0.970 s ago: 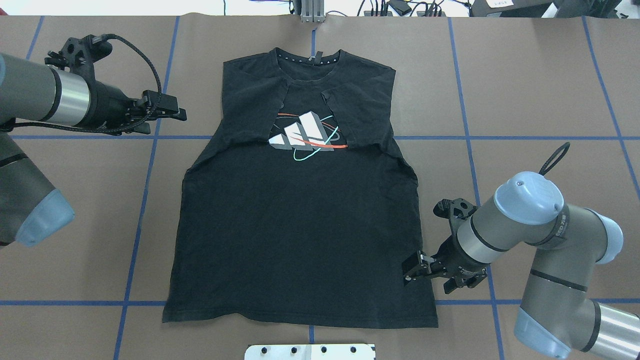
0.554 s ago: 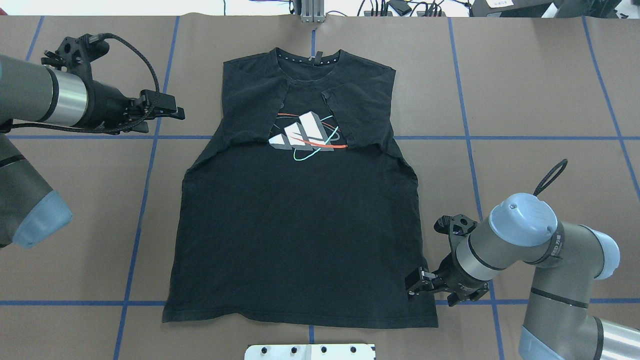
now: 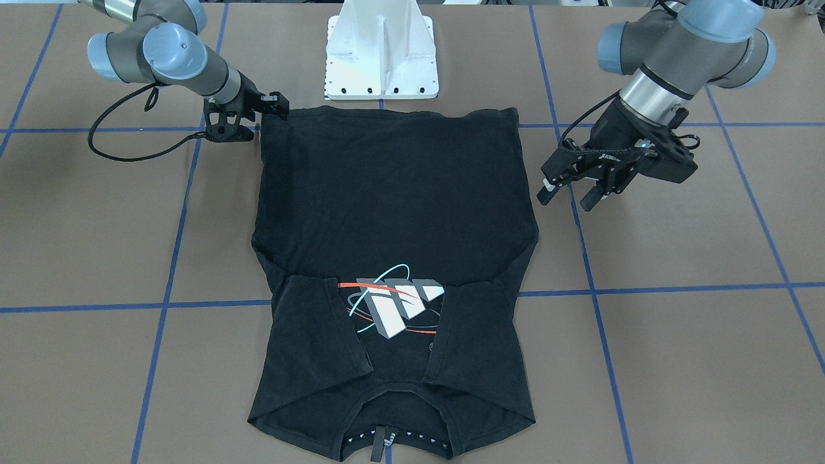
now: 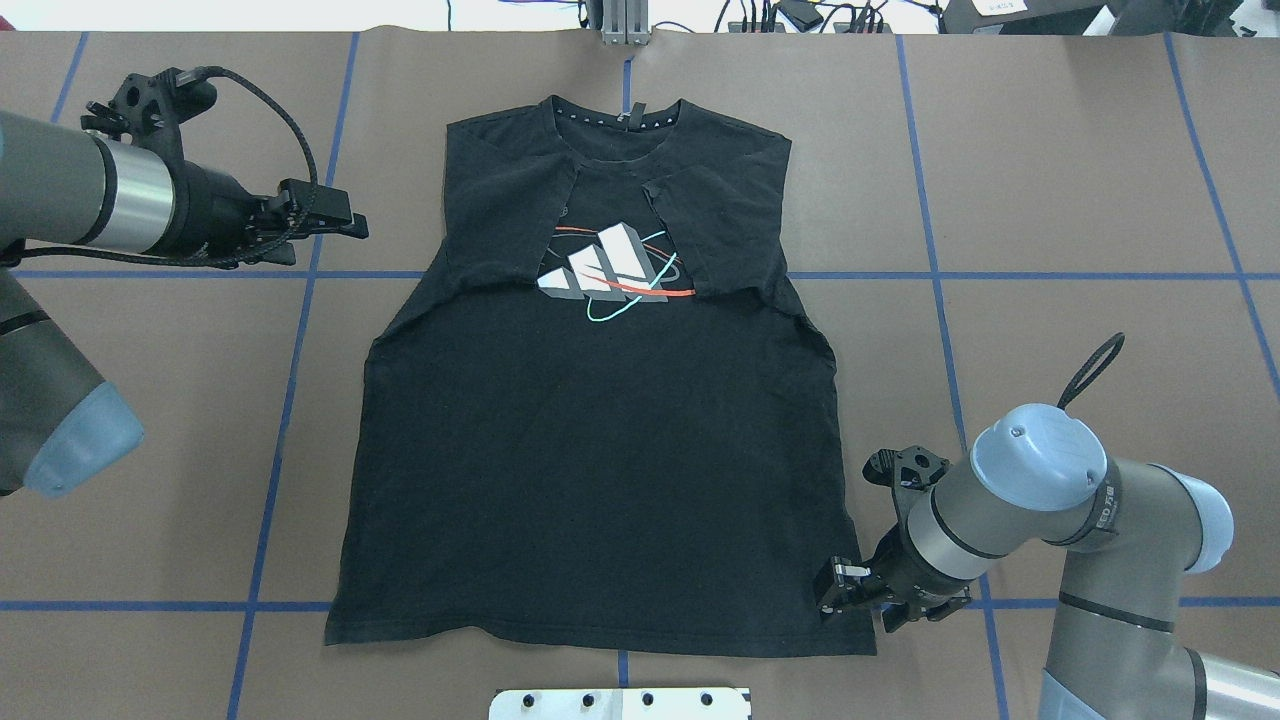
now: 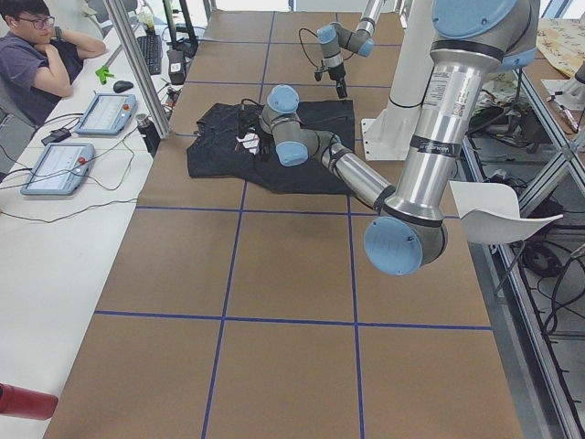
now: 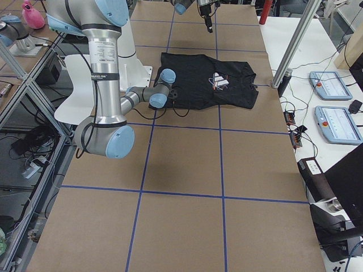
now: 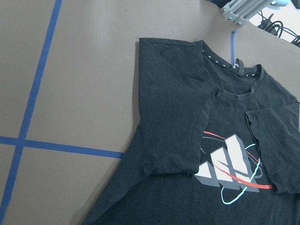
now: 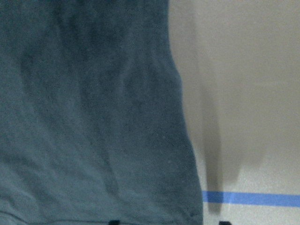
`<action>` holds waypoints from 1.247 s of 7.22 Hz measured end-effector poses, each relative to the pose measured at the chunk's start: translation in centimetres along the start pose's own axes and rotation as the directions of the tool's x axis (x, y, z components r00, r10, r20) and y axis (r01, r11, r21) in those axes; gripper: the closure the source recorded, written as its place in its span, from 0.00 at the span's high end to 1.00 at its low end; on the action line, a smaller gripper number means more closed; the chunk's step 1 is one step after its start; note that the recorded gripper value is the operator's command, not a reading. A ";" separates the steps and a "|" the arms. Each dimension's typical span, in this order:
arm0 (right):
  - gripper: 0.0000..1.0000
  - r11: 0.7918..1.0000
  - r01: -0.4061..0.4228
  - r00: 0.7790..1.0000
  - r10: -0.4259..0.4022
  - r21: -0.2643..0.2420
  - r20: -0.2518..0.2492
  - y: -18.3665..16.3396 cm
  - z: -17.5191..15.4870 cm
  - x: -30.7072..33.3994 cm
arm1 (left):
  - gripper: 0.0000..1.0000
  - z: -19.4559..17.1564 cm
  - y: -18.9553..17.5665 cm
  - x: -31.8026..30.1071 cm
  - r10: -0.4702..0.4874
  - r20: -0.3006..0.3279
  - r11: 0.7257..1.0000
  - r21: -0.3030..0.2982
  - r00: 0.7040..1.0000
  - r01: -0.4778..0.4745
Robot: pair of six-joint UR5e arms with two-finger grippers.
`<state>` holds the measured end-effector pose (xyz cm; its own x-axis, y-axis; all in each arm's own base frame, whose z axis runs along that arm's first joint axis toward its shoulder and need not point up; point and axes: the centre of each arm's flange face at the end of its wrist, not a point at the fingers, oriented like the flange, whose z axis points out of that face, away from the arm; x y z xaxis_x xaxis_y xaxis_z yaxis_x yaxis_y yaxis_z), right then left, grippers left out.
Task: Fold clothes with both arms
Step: 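Grasp the bottom hem corner with the right gripper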
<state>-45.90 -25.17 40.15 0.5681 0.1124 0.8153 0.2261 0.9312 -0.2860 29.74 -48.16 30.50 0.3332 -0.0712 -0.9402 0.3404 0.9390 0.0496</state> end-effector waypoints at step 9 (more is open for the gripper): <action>0.43 1.000 -0.006 1.000 0.005 -0.013 -0.023 0.5 0.8 1.1 | 1.00 0.1 0.1 -0.5 -0.003 0.010 1.000 0.011 1.000 0.003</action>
<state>-45.83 -24.27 41.31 0.5872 0.1096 0.8020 0.2329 0.9260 -0.2971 29.67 -48.07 31.03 0.3412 -0.0775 -0.9368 0.3507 0.9351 0.0504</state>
